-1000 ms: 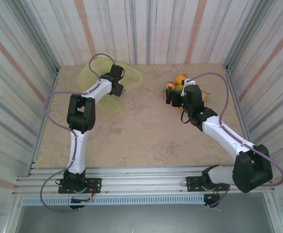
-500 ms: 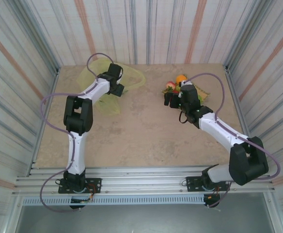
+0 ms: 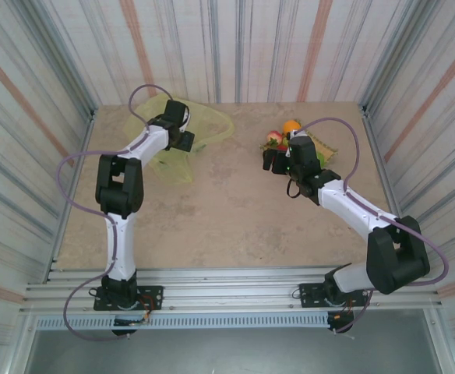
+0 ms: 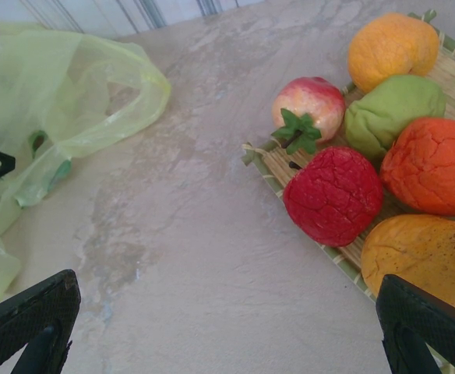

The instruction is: Place the fruits into the plastic bag

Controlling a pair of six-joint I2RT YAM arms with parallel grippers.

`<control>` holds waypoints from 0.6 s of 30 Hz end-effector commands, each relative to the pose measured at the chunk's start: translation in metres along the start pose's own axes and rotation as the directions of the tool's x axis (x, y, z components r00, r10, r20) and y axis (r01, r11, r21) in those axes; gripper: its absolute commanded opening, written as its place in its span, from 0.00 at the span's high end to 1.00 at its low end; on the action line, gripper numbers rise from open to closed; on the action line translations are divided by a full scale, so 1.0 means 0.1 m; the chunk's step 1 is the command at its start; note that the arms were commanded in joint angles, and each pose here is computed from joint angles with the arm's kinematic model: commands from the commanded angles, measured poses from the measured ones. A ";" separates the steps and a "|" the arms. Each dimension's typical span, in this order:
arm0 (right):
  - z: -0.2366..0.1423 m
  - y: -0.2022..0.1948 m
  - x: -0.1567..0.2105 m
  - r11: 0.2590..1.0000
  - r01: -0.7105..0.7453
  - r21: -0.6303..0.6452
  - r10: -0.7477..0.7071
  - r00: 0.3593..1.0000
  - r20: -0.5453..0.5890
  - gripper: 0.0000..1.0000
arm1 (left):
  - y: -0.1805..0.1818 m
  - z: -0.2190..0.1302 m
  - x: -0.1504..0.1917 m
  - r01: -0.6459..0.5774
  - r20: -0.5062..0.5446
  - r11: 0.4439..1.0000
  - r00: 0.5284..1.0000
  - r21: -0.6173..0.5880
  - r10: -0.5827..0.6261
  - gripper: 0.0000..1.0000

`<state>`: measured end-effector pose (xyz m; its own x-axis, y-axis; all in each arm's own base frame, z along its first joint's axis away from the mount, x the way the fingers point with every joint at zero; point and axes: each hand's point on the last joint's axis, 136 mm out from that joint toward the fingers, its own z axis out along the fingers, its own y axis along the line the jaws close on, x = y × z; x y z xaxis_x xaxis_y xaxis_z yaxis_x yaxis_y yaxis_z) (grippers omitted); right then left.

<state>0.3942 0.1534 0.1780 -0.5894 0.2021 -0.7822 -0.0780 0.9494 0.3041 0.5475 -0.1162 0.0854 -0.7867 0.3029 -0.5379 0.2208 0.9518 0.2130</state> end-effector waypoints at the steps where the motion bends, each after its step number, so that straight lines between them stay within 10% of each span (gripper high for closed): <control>1: 0.03 0.02 0.01 1.000 -0.021 -0.005 0.021 1.000 -0.019 0.01 | 0.06 0.06 -0.02 -0.055 -0.018 0.997 0.998 -0.055 0.055 0.20; 9: 0.03 0.02 0.04 1.000 -0.027 -0.003 0.027 0.999 -0.027 0.01 | 0.09 0.31 -0.05 -0.166 -0.050 0.976 0.986 -0.142 0.160 0.25; 18: -0.02 0.00 0.02 0.999 -0.039 0.004 0.039 0.999 -0.023 0.01 | 0.13 0.04 -0.32 -0.126 0.044 0.980 0.990 -0.155 0.134 0.85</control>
<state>0.3930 0.1535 0.1718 -0.6063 0.2035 -0.7688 -0.0690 0.9496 0.3057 0.5752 -0.1101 0.0621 -0.7626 0.4420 -0.4723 0.2563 0.8768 0.4068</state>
